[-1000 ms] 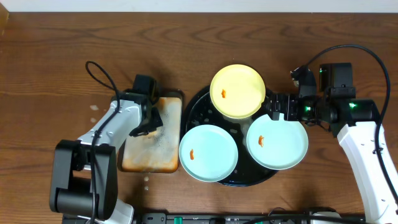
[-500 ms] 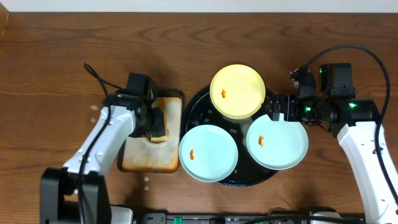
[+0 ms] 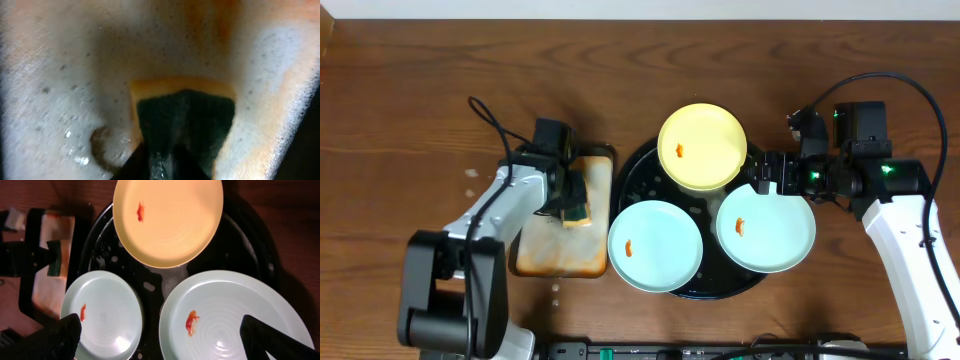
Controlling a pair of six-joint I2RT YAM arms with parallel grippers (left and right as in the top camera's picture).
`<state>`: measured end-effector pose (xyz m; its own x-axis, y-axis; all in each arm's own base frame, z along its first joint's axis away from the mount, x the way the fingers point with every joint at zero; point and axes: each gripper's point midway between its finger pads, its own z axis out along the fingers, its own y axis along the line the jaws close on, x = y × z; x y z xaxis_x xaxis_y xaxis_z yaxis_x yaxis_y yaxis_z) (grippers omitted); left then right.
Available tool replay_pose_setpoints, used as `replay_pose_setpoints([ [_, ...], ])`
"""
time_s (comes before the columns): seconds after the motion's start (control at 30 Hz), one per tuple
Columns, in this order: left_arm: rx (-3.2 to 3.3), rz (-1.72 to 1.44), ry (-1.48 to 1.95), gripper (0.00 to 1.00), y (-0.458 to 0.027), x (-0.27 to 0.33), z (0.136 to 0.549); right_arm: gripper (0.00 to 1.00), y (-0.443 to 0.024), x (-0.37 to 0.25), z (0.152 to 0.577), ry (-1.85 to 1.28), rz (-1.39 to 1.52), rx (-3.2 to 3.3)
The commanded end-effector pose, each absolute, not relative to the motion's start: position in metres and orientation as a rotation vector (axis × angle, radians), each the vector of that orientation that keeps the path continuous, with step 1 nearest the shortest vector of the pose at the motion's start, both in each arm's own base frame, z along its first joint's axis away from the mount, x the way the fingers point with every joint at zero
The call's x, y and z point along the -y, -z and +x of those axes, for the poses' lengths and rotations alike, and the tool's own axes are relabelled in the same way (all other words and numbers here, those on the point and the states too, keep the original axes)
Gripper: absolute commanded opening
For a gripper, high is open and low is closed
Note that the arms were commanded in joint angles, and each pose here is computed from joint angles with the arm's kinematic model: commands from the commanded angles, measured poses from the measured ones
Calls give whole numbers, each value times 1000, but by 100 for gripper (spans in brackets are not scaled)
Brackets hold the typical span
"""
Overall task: Clean dirty plates on tray and stack at the side
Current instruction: 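Scrub the metal tray with the sponge held in the left gripper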
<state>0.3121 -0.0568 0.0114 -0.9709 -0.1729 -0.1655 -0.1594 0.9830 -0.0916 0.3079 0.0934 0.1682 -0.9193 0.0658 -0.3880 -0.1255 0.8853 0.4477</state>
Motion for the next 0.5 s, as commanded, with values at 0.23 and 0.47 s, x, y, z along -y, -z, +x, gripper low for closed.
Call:
replay_pose_setpoints([
  [0.23, -3057, -197, 67, 8, 9, 56, 297, 99, -175, -98, 310, -687, -49, -2639],
  [0.47, -2968, -190, 97, 27, -51, 60, 318, 99, -175, -98, 310, -687, -49, -2638],
])
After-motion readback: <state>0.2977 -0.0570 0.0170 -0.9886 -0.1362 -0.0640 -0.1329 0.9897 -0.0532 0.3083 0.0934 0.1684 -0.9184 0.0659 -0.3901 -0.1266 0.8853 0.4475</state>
